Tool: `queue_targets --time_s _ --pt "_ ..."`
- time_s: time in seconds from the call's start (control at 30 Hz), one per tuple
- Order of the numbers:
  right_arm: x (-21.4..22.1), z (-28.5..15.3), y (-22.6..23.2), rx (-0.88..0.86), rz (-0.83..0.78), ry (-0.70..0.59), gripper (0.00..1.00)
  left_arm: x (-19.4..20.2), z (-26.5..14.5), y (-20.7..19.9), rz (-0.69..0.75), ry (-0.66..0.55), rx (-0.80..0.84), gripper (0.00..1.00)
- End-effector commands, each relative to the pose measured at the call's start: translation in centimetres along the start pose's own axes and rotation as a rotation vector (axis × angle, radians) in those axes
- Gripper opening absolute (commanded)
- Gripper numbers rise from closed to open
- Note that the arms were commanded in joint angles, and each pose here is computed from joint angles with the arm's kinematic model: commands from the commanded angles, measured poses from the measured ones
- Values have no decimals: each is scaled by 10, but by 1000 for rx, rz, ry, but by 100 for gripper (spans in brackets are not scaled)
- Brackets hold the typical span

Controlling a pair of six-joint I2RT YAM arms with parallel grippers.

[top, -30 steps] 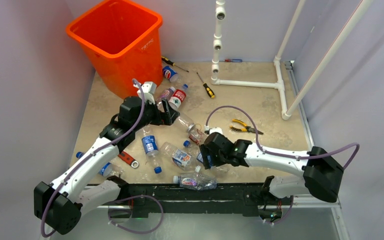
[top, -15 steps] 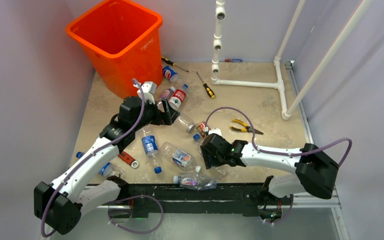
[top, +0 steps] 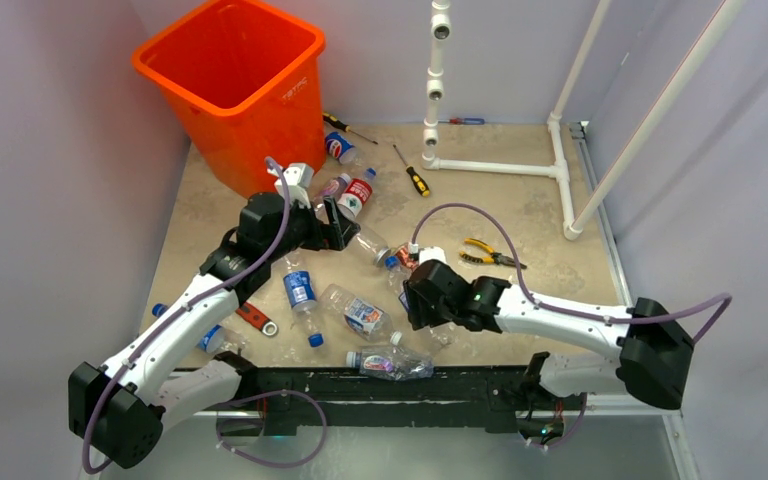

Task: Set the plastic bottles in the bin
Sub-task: Pick up the plastic bottle at the center of the board.

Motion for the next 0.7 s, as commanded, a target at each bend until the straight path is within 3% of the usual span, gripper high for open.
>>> queue_targets --time_s 0.0,0.27,0.67 --pt "-26 -24 11 -53 6 -106 52 -3 1 -3 -19 -22 24 93" --pt "-53 -61 16 -109 -5 -210 48 -4 1 -3 -24 -32 28 93" --pt "-107 -112 29 -276 80 -569 42 -22 -15 1 -78 -170 -19 93"
Point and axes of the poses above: each gripper's point midway between its finger pads, its own z axis out along the fingers, its own y axis along the line the jaws close on, x = y × z, the point moved 6 cm from there along -z, back along the fingers, and after that the axes turned 3 degrees about z, right-handed, at the moved point
